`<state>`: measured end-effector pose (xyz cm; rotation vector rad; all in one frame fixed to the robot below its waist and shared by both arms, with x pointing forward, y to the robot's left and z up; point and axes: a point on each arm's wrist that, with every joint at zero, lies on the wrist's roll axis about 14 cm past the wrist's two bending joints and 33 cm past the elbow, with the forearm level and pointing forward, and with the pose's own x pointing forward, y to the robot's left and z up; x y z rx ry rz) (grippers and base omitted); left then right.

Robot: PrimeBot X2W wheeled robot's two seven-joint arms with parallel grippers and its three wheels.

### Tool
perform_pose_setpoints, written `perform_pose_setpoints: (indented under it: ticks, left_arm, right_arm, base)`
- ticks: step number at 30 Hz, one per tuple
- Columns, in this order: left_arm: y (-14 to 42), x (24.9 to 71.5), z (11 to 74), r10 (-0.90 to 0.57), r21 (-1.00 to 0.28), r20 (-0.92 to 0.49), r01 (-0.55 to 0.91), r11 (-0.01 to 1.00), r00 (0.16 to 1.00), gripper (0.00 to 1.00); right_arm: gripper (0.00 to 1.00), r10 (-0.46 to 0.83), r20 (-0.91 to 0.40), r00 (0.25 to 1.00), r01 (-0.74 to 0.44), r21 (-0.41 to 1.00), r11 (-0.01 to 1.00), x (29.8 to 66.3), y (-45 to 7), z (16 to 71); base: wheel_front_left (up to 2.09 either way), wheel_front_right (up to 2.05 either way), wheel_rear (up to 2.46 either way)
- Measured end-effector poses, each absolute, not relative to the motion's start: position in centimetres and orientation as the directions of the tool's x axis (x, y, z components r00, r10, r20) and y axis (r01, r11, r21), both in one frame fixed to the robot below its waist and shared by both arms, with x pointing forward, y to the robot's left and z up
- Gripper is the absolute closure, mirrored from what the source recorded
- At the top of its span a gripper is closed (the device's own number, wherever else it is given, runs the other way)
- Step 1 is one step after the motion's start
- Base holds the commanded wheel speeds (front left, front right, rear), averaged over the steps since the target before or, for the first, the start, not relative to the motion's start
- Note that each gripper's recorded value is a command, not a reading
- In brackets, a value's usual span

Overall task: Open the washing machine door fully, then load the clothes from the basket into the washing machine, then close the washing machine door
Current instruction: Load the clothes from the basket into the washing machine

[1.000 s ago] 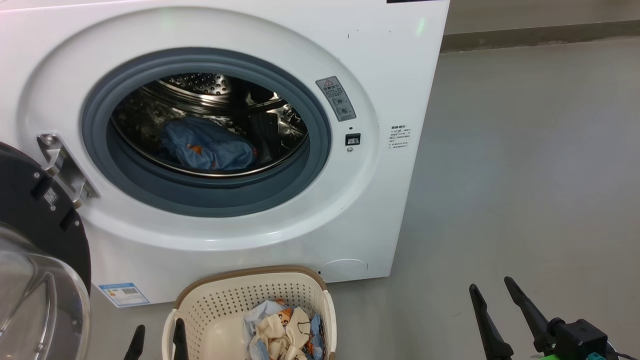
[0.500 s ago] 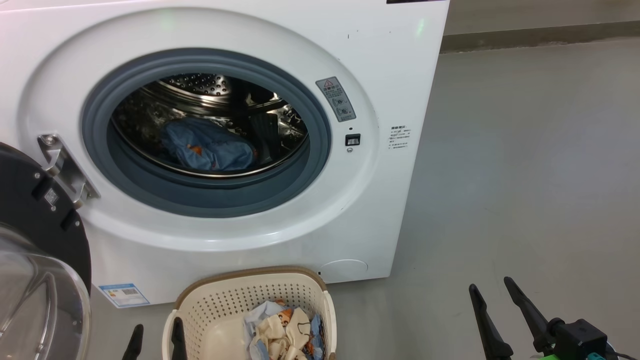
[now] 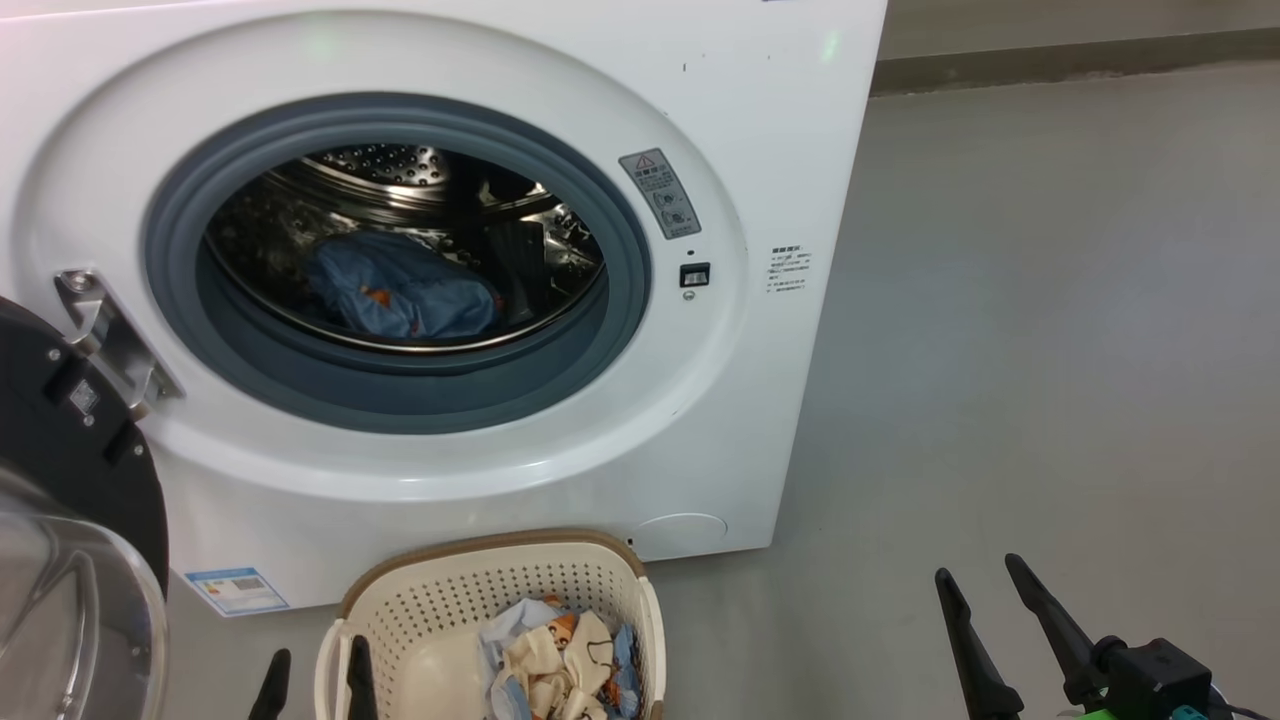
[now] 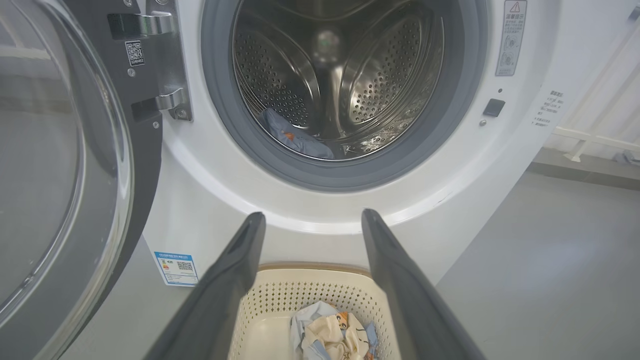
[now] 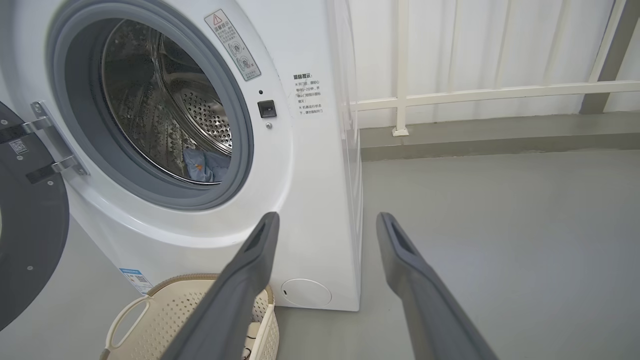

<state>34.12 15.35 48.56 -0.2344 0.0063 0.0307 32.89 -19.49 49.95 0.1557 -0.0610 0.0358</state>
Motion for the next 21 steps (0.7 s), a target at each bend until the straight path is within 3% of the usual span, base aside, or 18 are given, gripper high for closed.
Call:
perform_pose_setpoints:
  ticks: [13,21]
  left_arm:
    - [11.5,35.9,45.0,-0.124,-0.261,-0.145,0.083,0.962,0.982,0.00]
    - [8.5,37.9,40.5,-0.237,-0.337,-0.296,0.131,0.932,0.925,0.00]
  right_arm:
    - [0.00,-0.008,0.023,1.000,0.004,0.171,0.985,33.2,-20.1,48.8]
    - [0.00,-0.033,0.027,0.999,0.028,0.160,0.987,35.2,-21.0,49.0]
  base:
    - [0.00,0.00,0.00]
    - [0.00,0.00,0.00]
